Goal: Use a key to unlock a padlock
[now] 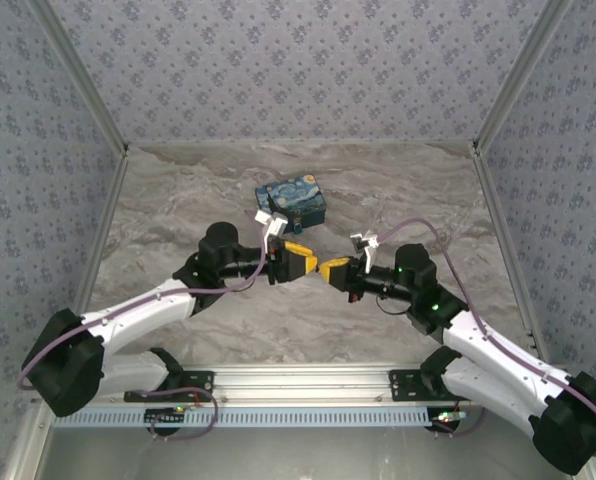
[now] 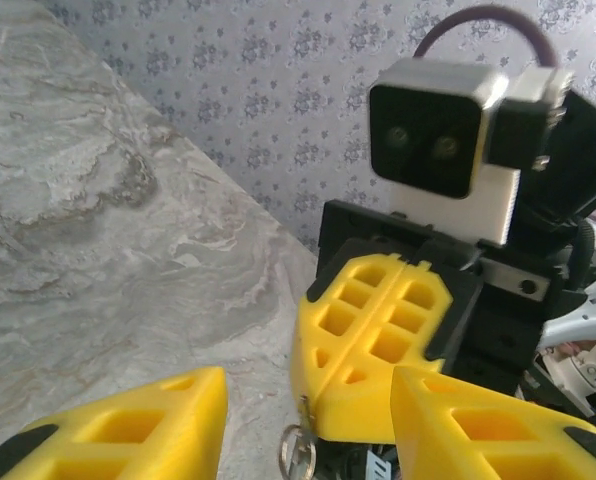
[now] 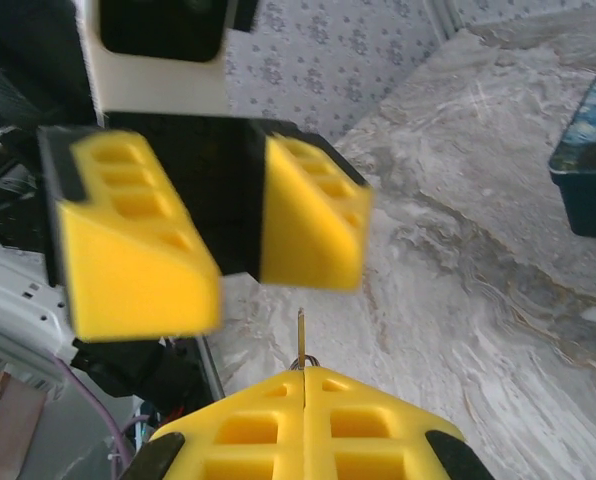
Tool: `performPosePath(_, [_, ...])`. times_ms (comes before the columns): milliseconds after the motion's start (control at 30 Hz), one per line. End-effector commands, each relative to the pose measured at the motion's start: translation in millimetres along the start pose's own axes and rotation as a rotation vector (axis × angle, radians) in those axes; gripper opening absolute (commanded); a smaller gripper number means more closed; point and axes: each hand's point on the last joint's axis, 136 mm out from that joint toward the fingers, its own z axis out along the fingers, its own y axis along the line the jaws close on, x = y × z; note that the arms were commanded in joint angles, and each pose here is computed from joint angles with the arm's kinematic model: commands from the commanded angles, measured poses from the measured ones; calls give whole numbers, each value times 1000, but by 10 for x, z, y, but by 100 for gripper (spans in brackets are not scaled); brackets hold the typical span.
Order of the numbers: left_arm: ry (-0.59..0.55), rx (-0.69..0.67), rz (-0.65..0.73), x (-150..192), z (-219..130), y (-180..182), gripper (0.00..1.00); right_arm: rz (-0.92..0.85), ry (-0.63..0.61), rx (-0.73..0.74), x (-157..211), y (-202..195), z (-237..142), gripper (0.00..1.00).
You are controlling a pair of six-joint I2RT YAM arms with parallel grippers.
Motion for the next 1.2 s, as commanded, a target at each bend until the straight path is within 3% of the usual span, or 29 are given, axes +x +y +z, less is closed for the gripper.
performPosePath(0, [-8, 59, 60, -103, 75, -154, 45, -42, -26, -48, -141, 160, -1, 0])
performPosePath(333, [-20, 57, 65, -114, 83, -150, 30, -38, -26, -23, -117, 116, 12, 0])
performPosePath(600, [-17, 56, 74, -104, 68, -166, 2, -26, -36, -1, -130, 74, 13, 0])
performPosePath(667, [-21, 55, 78, -117, 55, -178, 0, -19, -30, 5, -114, 54, 8, 2])
performPosePath(800, [-29, 44, 100, -152, 18, -218, 0, -9, -10, 9, -54, 15, -29, 18])
performPosePath(933, [-27, 48, 118, -174, -9, -276, 0, -5, -64, -28, -107, 21, -117, 33])
performPosePath(1067, [-34, 58, 125, -204, -17, -317, 0, -9, -136, -105, -230, 134, -156, 44])
performPosePath(1167, [-43, 52, 121, -235, -17, -314, 0, -17, -122, -132, -247, 211, -125, 51])
